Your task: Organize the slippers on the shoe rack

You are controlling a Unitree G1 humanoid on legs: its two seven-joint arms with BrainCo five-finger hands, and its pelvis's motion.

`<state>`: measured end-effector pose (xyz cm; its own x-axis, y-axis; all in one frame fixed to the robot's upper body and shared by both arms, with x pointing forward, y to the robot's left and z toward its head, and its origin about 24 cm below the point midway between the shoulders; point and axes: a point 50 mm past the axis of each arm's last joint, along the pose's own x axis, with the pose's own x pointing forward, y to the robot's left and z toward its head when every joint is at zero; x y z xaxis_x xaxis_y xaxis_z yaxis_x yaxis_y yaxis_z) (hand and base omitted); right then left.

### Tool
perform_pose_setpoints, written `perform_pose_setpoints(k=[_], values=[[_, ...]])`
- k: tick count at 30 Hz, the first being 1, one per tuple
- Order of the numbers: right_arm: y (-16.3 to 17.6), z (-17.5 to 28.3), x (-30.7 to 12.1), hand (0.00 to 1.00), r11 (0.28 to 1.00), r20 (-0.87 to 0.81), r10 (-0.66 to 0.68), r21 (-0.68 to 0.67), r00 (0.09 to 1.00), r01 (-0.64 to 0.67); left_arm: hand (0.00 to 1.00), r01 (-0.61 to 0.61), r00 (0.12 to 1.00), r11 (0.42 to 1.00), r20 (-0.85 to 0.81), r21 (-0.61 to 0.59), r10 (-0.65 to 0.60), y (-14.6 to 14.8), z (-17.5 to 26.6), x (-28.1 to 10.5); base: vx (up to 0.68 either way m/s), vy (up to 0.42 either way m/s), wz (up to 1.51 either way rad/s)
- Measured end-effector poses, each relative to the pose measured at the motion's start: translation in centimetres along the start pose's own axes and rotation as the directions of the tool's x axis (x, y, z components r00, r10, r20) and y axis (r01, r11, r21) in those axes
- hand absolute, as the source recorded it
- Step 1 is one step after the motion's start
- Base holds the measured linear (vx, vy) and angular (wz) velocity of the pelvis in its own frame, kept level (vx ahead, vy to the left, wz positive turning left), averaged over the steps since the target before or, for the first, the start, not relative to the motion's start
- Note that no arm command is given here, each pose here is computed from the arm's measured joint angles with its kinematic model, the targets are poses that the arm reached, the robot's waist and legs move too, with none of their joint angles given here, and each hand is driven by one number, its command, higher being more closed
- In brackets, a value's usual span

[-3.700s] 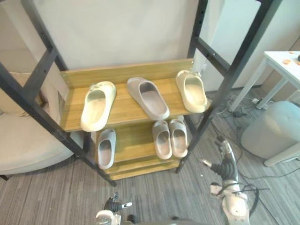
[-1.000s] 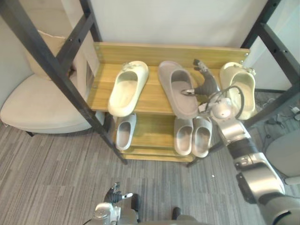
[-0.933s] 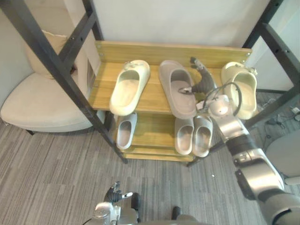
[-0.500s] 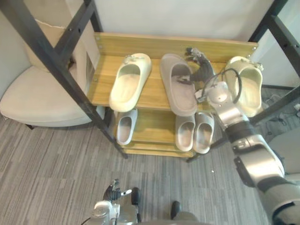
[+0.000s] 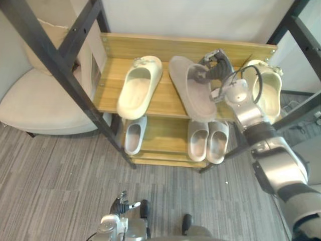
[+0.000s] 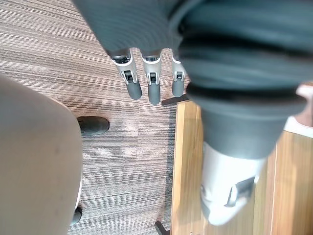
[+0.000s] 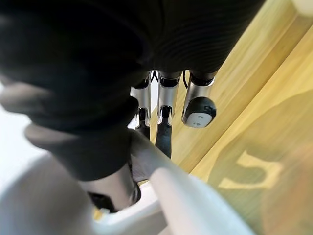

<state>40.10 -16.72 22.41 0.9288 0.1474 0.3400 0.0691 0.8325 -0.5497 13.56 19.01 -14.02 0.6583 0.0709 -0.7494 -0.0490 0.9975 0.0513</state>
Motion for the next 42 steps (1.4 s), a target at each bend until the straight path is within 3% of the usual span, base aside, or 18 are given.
perform_pose_setpoints(k=[11, 16, 27, 35, 42], values=[[-0.4, -1.3, -4.3, 1.00, 0.992, 0.054, -0.070, 0.105, 0.996, 0.064, 0.00, -0.002, 1.000, 1.000, -0.011, 0.001, 0.002, 0.1, -0.2, 0.0, 0.00, 0.000, 0.00], [-1.6, -0.1, -6.3, 1.00, 0.986, 0.147, -0.139, 0.107, 0.979, 0.124, 0.00, -0.001, 1.000, 1.000, -0.029, 0.020, 0.001, 0.1, -0.5, -0.1, 0.00, 0.000, 0.00], [-2.1, 2.6, -11.0, 1.00, 0.981, 0.347, -0.174, 0.141, 0.921, 0.132, 0.00, 0.001, 0.997, 1.000, -0.076, 0.011, 0.000, 0.0, -2.0, -0.6, -0.01, -0.002, -0.01], [0.3, 1.9, -15.4, 1.00, 0.976, 0.333, -0.112, 0.212, 0.936, 0.042, 0.00, 0.010, 0.994, 1.000, -0.106, 0.021, -0.008, -0.1, -2.7, -0.8, -0.06, 0.001, 0.00], [5.2, -0.4, -18.6, 1.00, 0.944, 0.199, 0.056, 0.309, 0.978, -0.117, 0.00, 0.031, 0.993, 0.998, -0.119, 0.046, -0.026, -0.4, -3.1, -0.9, -0.02, 0.005, -0.07]])
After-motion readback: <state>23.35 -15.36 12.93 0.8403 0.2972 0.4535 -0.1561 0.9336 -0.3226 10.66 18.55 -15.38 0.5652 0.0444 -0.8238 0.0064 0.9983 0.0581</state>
